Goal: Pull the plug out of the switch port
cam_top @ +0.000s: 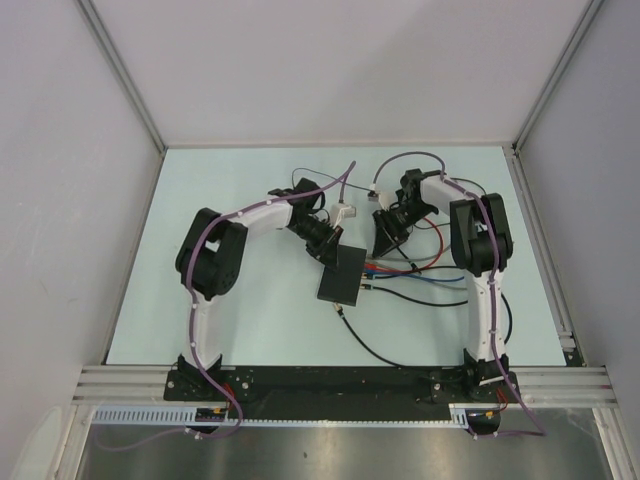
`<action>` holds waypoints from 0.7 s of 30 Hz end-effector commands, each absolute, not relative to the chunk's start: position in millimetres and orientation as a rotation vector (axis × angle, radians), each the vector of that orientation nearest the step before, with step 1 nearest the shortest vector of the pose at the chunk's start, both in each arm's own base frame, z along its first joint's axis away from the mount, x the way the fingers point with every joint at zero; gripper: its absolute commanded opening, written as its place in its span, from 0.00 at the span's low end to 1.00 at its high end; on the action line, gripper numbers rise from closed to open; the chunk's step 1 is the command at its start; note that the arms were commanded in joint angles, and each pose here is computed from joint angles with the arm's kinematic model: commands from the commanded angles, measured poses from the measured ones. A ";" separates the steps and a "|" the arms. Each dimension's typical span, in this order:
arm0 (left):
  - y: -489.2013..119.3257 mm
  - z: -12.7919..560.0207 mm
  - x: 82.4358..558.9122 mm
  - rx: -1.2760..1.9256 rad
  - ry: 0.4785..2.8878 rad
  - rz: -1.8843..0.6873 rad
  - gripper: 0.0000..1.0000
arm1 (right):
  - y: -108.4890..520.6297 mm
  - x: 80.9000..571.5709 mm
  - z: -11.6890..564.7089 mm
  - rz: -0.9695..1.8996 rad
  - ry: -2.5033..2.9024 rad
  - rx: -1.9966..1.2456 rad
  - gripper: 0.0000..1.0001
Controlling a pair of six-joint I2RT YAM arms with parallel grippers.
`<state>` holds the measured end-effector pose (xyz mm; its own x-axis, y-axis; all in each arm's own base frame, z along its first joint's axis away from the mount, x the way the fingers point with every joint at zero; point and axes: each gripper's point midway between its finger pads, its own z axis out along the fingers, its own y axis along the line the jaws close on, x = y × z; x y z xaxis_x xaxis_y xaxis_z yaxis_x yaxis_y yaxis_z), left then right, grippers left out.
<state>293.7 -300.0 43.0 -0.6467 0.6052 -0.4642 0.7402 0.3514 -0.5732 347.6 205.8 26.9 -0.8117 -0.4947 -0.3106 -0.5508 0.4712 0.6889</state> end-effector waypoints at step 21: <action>-274.0 89.7 342.0 0.964 2.448 -0.864 0.38 | 220.3 351.4 -6.6 1.269 2.777 -0.784 0.34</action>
<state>317.8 -292.3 62.4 -0.6691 0.5559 -0.4932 0.7423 0.4685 -0.4791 342.0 220.3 21.7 -0.8845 -0.4275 -0.1869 -0.4094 0.5187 0.7506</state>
